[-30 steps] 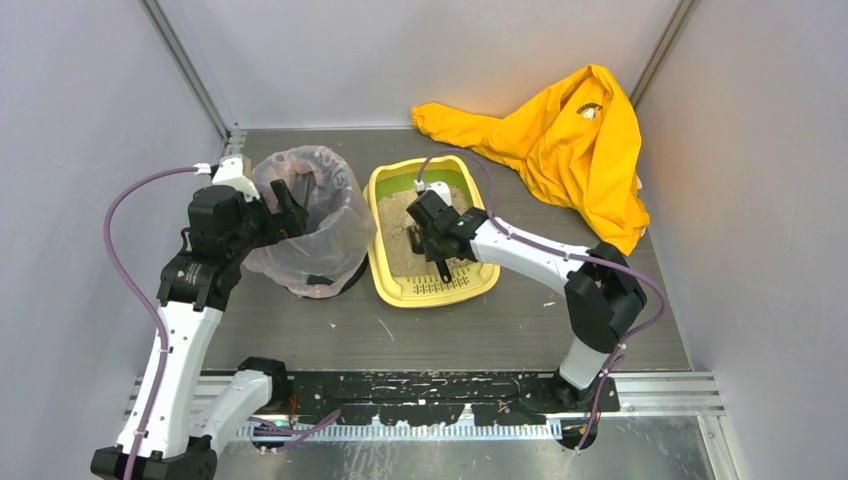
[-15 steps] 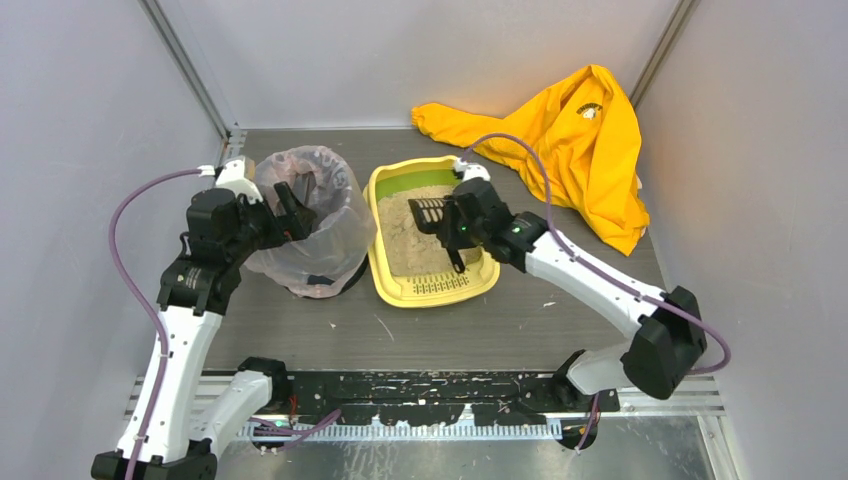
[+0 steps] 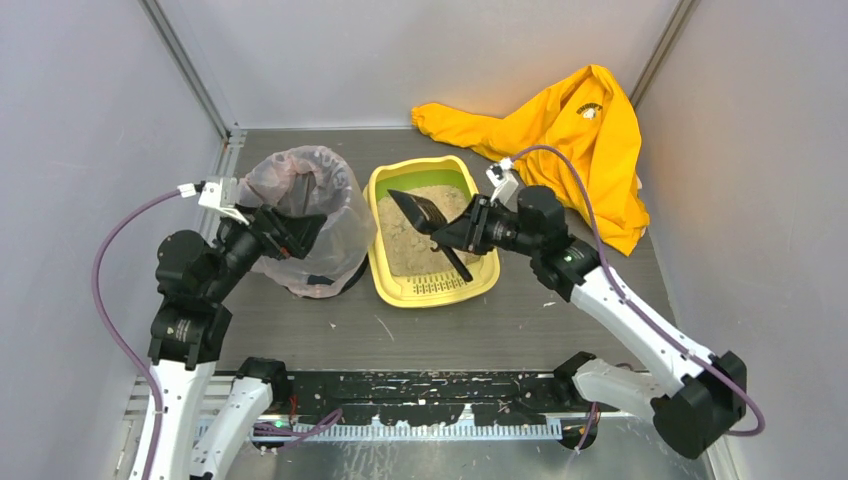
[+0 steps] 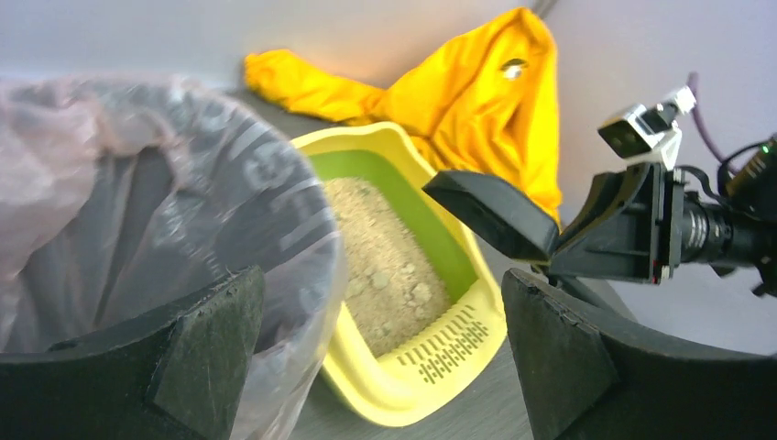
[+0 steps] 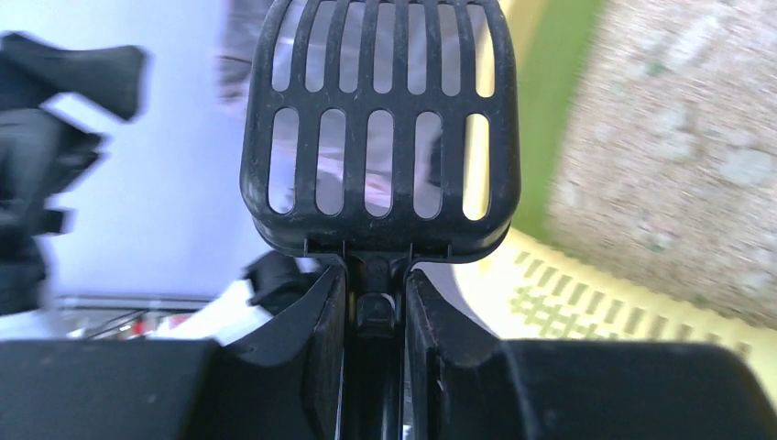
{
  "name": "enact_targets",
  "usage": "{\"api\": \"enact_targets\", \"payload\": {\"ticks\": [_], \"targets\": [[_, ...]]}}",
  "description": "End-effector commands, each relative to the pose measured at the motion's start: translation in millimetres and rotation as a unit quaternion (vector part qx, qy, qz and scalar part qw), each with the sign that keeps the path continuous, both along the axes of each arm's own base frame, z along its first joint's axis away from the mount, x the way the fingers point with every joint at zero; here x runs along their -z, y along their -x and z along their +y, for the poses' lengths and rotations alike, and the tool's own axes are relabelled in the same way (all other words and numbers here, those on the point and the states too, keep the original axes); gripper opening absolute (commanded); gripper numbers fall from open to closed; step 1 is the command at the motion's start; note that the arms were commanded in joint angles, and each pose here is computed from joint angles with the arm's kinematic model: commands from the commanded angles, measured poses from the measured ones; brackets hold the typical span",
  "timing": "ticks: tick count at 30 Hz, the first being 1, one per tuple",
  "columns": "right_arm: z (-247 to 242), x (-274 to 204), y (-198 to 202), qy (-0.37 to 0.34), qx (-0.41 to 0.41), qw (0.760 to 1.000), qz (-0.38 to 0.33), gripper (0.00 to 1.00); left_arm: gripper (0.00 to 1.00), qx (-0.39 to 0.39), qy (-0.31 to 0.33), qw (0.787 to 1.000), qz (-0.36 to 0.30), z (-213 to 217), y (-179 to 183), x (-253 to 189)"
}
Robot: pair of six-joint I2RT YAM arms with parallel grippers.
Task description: Clean the litter box
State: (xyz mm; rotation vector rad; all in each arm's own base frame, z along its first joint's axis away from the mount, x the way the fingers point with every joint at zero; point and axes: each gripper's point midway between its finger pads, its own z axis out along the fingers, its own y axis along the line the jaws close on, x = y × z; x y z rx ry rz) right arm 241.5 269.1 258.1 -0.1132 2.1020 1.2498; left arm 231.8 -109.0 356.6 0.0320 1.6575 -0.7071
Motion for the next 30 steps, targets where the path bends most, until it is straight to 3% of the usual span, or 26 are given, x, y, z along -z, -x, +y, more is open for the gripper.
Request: {"api": "enact_targets", "payload": {"ticks": [1, 5, 11, 18, 23, 28, 30], "targets": [[7.1, -89.9, 37.1, -0.148, -0.087, 0.983, -0.072, 0.01, 1.00, 0.106, 0.006, 0.988, -0.110, -29.2, 23.2, -41.3], [5.3, -123.5, 56.5, -0.221, -0.126, 0.965, -0.063, 0.01, 1.00, 0.166, 0.002, 0.976, -0.142, -43.7, 36.7, -51.2], [6.2, -162.8, 80.5, -0.302, -0.201, 0.930, -0.050, 0.01, 1.00, 0.245, 0.002, 0.940, -0.235, -62.2, 51.5, -64.8], [-4.1, -172.1, 109.0, -0.333, -0.248, 0.908, -0.048, 0.01, 0.98, 0.332, -0.030, 0.909, -0.250, -78.7, 57.3, -65.9], [-10.8, -164.3, 126.6, -0.323, -0.265, 0.908, -0.041, 0.01, 0.90, 0.392, -0.059, 0.883, -0.252, -86.4, 64.1, -68.7], [-15.5, -153.9, 139.6, -0.310, -0.278, 0.908, -0.038, 0.01, 0.96, 0.411, -0.086, 0.871, -0.256, -88.9, 68.5, -69.1], [-16.0, -150.0, 140.4, -0.307, -0.278, 0.910, -0.036, 0.01, 0.98, 0.443, -0.085, 0.855, -0.255, -95.5, 78.2, -68.7]]}}
